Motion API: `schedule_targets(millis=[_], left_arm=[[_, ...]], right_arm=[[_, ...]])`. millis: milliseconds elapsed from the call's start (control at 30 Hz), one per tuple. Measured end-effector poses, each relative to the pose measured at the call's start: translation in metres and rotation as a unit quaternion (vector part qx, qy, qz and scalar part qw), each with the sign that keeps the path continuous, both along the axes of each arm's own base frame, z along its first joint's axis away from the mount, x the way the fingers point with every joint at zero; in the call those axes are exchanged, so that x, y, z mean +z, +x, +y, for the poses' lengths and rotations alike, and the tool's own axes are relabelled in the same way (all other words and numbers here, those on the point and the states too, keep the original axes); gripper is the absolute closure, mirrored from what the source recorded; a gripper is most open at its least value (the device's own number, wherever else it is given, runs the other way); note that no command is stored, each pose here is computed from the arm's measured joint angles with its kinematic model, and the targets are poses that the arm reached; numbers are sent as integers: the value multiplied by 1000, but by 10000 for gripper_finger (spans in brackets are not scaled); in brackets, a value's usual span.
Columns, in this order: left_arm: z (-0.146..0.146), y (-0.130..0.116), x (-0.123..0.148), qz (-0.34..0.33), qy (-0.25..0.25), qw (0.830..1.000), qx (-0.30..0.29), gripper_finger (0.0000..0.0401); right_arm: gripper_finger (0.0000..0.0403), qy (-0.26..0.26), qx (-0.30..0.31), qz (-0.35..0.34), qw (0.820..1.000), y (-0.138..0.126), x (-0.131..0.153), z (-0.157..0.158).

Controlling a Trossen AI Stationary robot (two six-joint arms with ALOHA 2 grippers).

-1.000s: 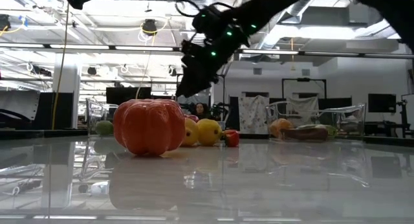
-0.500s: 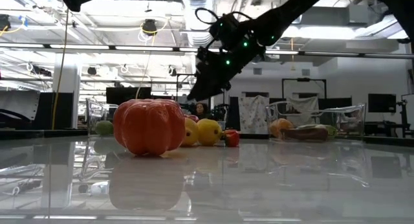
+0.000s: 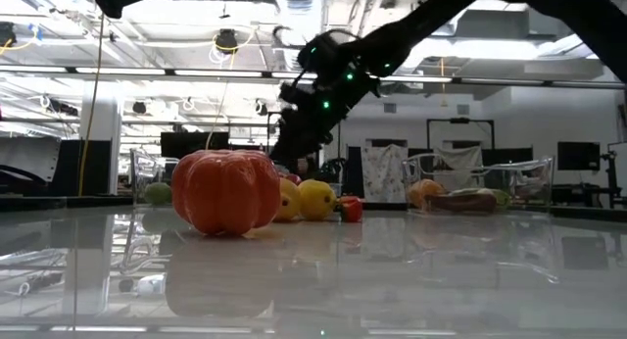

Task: Sort produce into baskets
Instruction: Put the top red bell pepper into the right transparent bin

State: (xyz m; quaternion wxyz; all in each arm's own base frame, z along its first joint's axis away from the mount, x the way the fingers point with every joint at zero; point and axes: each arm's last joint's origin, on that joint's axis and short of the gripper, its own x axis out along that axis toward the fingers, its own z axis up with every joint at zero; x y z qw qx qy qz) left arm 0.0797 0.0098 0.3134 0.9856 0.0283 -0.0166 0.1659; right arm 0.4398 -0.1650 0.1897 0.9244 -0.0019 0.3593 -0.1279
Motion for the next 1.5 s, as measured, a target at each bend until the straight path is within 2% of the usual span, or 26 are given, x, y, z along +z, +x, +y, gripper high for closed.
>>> schedule_targets(millis=[100,233,367,733,933,1200,1500], left_arm=[[0,0,0,2,0,1000,0,156],[0,0,-1,4,0,1000,0,156],[0,0,-1,3,0,1000,0,156],[0,0,-1,3,1,1000,0,156],[0,0,-1,3,1,1000,0,156],[0,0,-1,7,1,1000,0,156],[0,0,-1,6,0,1000,0,156]], right_arm=[[6,9,-1,42,999,8,-9,-1],[6,-2,-3,55,998,18,1,-2],[15,-6,-15,91,996,24,-3,-5],[85,9,-32,121,992,18,-2,-15],[117,22,-57,163,985,8,-9,-21],[142,71,-67,284,954,-12,-17,-6],[185,13,-66,370,926,-14,-19,30]])
